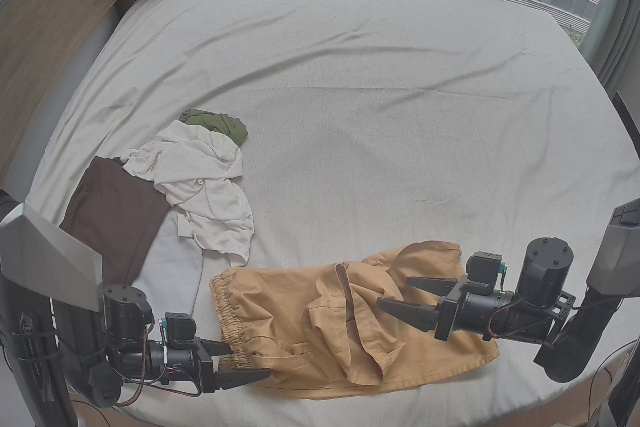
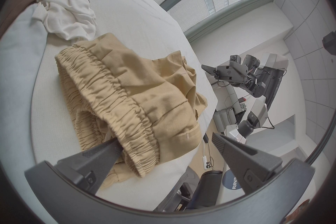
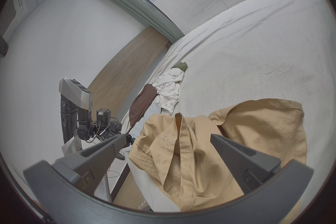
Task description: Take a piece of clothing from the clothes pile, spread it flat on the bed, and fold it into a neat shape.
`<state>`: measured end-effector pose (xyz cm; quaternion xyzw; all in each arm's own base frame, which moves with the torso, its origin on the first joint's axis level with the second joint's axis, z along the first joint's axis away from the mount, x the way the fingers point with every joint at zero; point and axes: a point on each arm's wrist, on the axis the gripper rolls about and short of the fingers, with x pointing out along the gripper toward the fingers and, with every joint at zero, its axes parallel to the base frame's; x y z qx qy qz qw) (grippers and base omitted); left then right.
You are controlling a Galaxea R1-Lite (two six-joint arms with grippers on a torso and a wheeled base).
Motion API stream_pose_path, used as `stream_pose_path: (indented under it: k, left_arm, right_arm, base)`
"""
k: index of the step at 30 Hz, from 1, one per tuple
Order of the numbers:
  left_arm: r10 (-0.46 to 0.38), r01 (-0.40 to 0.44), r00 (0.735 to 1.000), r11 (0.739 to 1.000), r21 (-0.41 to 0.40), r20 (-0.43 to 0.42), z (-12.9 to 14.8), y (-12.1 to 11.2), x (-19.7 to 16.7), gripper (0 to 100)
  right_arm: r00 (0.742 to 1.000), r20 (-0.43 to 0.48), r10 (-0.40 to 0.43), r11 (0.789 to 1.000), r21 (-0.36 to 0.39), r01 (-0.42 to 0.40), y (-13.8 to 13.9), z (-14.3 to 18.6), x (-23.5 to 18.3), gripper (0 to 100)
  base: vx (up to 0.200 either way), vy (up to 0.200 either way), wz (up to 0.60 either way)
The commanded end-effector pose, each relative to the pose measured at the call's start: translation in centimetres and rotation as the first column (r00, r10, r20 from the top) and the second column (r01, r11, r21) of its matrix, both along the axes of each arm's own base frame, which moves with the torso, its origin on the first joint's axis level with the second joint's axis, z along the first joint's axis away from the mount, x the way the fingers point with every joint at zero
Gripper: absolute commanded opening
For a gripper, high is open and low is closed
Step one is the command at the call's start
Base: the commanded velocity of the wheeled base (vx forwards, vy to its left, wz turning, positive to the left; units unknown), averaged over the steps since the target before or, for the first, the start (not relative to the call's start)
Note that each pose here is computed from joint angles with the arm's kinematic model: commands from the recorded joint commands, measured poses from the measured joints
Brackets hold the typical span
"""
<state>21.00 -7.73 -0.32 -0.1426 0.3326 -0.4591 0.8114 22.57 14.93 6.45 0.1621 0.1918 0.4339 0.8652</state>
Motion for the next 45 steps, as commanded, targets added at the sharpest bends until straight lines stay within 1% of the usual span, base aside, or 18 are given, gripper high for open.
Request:
stream_pose_path:
  k: [1,8,12,21,28,34,35,43,45]
  left_arm:
    - [-0.004,0.005,0.999,1.000,-0.024,0.036,0.9,-0.4,0.3,100]
    - [0.003,0.001,0.998,0.998,-0.064,0.055,2.4,-0.6,0.2,100]
    - [-0.003,0.007,0.999,0.996,-0.085,0.041,2.9,-1.0,0.0,100]
    - [-0.019,0.020,1.000,0.997,-0.079,0.020,2.5,-1.3,-0.2,100]
    - [-0.028,0.027,0.999,0.998,-0.060,-0.024,1.2,-1.5,-0.1,100]
    - [-0.030,0.029,0.999,0.998,-0.061,-0.018,1.2,-1.6,0.0,100]
    - [-0.030,0.029,0.999,0.998,-0.061,-0.018,1.2,-1.6,0.0,0]
    - [-0.009,0.009,1.000,0.998,-0.065,-0.001,1.3,-1.4,0.5,0]
    - [0.005,-0.003,1.000,0.997,-0.073,0.022,1.7,-1.2,0.9,0]
  right_arm:
    - [1.000,-0.004,0.003,1.000,-0.002,-0.003,0.1,-0.1,0.0,100]
    - [1.000,-0.006,0.005,1.000,-0.005,-0.005,0.1,-0.2,0.0,100]
    - [1.000,-0.006,0.002,1.000,-0.007,-0.002,0.1,-0.3,0.0,100]
    - [1.000,-0.005,0.001,1.000,-0.007,-0.001,0.1,-0.2,0.0,100]
    - [1.000,-0.003,0.004,1.000,-0.006,-0.004,0.2,-0.2,0.0,100]
    - [1.000,-0.003,0.004,1.000,-0.006,-0.004,0.2,-0.2,0.0,100]
    - [1.000,-0.003,0.004,1.000,-0.006,-0.004,0.2,-0.2,0.0,100]
    - [1.000,-0.004,0.007,1.000,-0.008,-0.007,0.3,-0.3,0.0,100]
    - [1.000,-0.004,0.009,1.000,-0.007,-0.009,0.3,-0.3,0.0,100]
  base:
    - [0.000,0.000,0.00]
    - [0.000,0.000,0.00]
    - [0.000,0.000,0.00]
    - [0.000,0.000,0.00]
    - [0.000,0.000,0.00]
    - [0.000,0.000,0.00]
    - [0.000,0.000,0.00]
    - [0.000,0.000,0.00]
    - [0.000,0.000,0.00]
